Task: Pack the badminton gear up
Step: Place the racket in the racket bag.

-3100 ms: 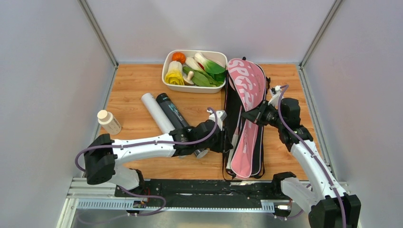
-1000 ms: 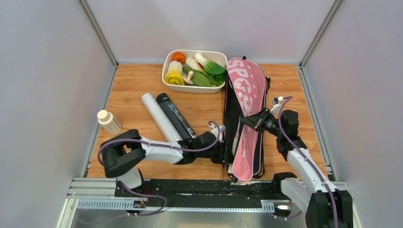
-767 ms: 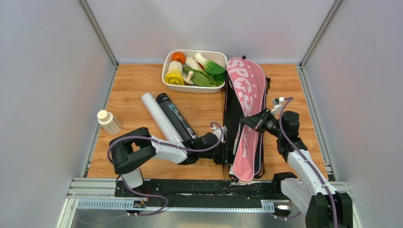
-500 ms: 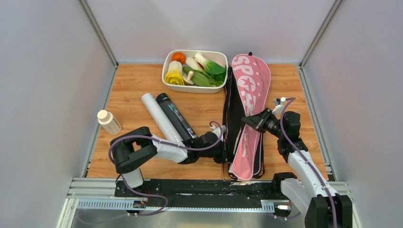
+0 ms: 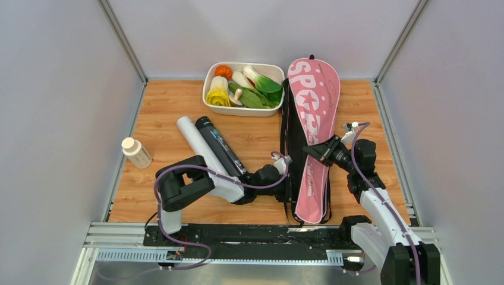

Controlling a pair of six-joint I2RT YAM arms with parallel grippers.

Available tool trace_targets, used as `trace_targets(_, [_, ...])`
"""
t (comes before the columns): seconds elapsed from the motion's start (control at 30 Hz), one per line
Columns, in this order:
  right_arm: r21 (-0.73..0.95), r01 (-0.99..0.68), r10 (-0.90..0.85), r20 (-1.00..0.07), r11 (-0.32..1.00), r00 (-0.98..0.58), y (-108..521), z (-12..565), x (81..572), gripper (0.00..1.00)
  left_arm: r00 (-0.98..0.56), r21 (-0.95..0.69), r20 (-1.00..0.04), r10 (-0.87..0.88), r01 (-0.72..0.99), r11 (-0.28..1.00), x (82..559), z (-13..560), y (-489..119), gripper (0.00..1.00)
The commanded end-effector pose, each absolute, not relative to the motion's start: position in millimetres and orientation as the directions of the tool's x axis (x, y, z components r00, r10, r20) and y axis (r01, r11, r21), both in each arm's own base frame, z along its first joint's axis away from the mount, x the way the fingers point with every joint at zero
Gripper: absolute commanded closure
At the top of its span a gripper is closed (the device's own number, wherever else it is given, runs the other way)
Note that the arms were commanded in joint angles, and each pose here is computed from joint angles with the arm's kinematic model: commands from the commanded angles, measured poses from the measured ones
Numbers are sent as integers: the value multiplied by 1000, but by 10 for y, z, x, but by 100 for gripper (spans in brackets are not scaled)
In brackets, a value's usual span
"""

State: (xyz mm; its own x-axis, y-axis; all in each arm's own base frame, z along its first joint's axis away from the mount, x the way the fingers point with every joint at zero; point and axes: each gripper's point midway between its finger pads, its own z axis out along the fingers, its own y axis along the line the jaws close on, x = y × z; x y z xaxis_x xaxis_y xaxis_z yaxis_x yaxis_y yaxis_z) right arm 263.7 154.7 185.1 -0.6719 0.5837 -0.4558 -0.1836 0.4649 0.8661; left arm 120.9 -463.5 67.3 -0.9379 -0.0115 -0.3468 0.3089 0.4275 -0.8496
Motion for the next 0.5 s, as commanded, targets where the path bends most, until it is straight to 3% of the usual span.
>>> trace_targets(0.0, [885,-249,576,-449,394,-683,1657,2096,2588,100,-889,-846,-457,-23,427,319,1269,863,-4893,100])
trace_targets(0.17, [887,-199,604,-434,417,-668,1604,1967,2660,100,-871,-817,-489,-41,441,373,1336,913,-4811,96])
trace_targets(0.33, [856,-158,617,-472,493,-630,1455,1787,2759,100,-849,-752,-527,-40,444,487,1432,1014,-4619,73])
trace_targets(0.47, [802,-95,622,-526,589,-580,1271,1625,2885,95,-835,-683,-548,-53,410,605,1544,1136,-4396,61])
